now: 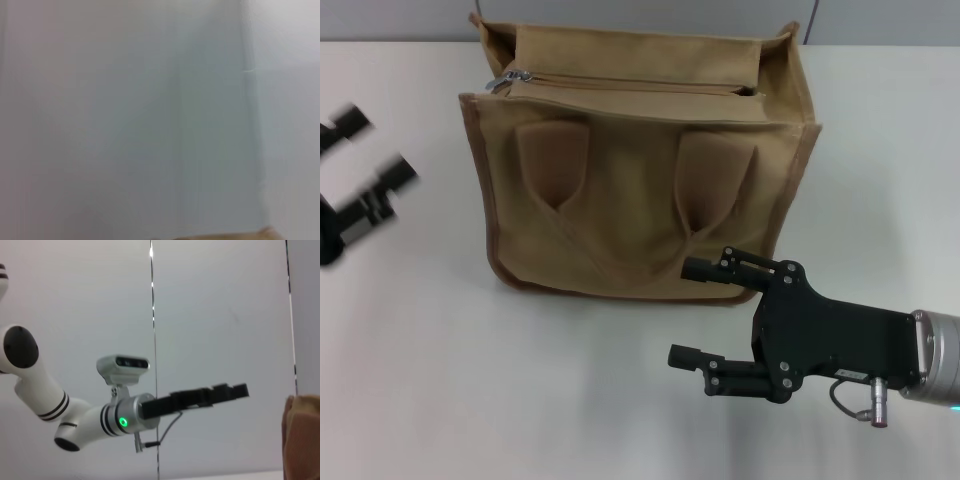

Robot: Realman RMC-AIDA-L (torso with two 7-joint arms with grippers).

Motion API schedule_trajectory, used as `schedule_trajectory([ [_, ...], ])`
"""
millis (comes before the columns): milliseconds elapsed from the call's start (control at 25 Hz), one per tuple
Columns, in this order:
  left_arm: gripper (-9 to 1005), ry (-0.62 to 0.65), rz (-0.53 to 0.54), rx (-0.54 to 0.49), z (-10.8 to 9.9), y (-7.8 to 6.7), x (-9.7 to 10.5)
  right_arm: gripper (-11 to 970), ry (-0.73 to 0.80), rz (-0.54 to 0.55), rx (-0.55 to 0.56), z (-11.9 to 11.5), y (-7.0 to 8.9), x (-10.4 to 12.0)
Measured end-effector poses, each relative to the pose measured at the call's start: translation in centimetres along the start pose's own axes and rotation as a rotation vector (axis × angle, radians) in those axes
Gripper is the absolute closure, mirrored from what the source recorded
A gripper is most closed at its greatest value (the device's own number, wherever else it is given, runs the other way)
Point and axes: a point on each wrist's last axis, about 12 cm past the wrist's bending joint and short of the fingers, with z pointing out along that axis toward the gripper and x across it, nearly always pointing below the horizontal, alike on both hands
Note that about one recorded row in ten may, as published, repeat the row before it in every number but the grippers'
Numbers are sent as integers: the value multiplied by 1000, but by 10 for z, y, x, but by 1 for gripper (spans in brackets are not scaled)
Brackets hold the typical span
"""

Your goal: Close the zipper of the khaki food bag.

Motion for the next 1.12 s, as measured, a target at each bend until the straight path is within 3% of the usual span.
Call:
schedule_trajectory([
  [80,267,59,21,-72,6,16,3,168,-21,-10,9,3,3,1],
  [200,268,117,31,-76,16,23,7,168,-29,-8,10,4,4,1],
  [400,268,245,45,-35,43,32,20,168,-40,-11,14,6,7,2],
  [480,268,283,51,-4,63,34,25,168,-41,-10,17,5,7,2],
  [760,269,243,39,-1,86,38,22,168,-42,-5,19,5,9,3],
  [1120,269,210,26,-51,88,42,22,168,-47,0,40,3,10,4],
])
